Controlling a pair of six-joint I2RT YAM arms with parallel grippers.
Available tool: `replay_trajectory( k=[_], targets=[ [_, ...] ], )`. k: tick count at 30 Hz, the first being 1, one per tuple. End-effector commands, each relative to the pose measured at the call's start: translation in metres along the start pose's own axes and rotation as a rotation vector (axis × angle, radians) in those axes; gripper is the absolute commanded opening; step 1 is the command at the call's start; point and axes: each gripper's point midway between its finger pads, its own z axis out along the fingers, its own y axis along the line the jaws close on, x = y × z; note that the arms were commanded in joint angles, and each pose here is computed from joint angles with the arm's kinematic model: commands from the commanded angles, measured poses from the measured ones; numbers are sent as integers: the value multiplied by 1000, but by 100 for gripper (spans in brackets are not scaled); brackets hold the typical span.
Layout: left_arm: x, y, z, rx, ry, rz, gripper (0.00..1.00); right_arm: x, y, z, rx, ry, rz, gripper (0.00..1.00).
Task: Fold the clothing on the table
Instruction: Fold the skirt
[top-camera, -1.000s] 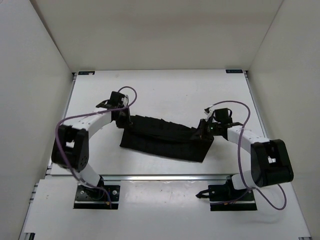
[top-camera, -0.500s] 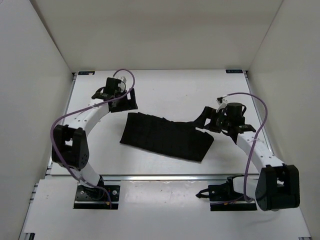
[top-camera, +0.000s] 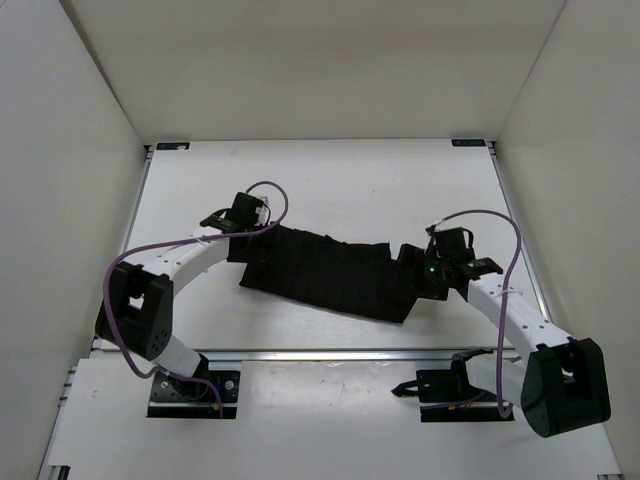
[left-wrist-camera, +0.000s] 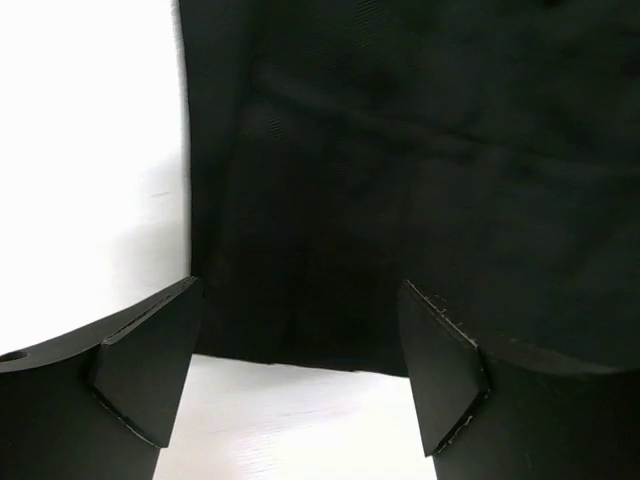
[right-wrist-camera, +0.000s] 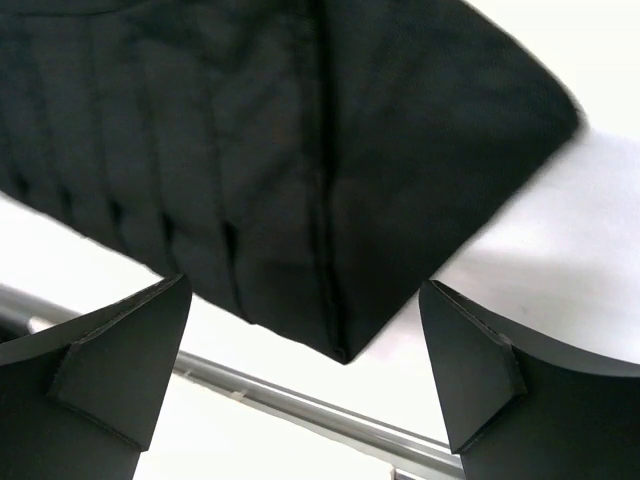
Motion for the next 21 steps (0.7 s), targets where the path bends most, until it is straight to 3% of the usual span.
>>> replay_trajectory(
  k=[1,14,18,21],
  targets=[
    [-10,22,-3,-97,-34,-8,90,8,-23,3,128,16,75,95],
    [9,32,20,-126,68,-17,89,13,-24,26,163,76,54,91],
    [15,33,24,-115,96,-30,80,16,-24,33,155,92,59,84],
    [15,31,25,-104,95,-26,72,19,-22,39,142,110,64,70]
  ],
)
